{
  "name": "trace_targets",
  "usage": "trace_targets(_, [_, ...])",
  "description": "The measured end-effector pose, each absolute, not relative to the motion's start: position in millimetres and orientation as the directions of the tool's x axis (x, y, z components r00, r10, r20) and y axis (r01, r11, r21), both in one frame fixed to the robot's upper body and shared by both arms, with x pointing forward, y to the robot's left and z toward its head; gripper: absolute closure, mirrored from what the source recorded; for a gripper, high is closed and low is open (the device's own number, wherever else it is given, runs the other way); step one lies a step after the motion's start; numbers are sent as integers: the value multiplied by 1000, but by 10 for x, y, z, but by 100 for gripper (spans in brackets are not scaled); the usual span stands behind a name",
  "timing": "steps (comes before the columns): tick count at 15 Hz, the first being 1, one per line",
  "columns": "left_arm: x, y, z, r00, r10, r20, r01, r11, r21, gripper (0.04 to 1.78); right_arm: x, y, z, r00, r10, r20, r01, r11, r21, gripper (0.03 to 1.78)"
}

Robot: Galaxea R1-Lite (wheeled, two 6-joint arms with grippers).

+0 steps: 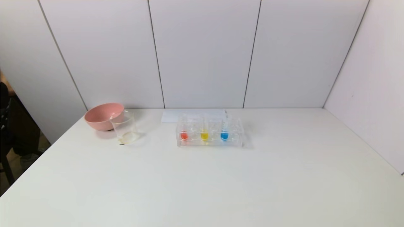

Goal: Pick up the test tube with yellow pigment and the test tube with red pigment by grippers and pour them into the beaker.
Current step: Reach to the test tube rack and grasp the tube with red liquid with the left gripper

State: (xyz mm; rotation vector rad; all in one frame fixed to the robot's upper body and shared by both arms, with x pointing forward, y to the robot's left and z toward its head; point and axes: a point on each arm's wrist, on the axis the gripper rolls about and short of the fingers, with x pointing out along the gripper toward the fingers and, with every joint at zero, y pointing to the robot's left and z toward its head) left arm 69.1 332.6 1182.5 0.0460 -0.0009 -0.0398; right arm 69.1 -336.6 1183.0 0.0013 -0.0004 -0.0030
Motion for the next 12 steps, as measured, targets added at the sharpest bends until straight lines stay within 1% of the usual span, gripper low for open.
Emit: trace_targets(12, [691, 3326, 11825, 999, -40, 0, 40, 998, 45, 4, 691, -3366, 11830, 1000, -4, 0, 4, 1000, 2, 11])
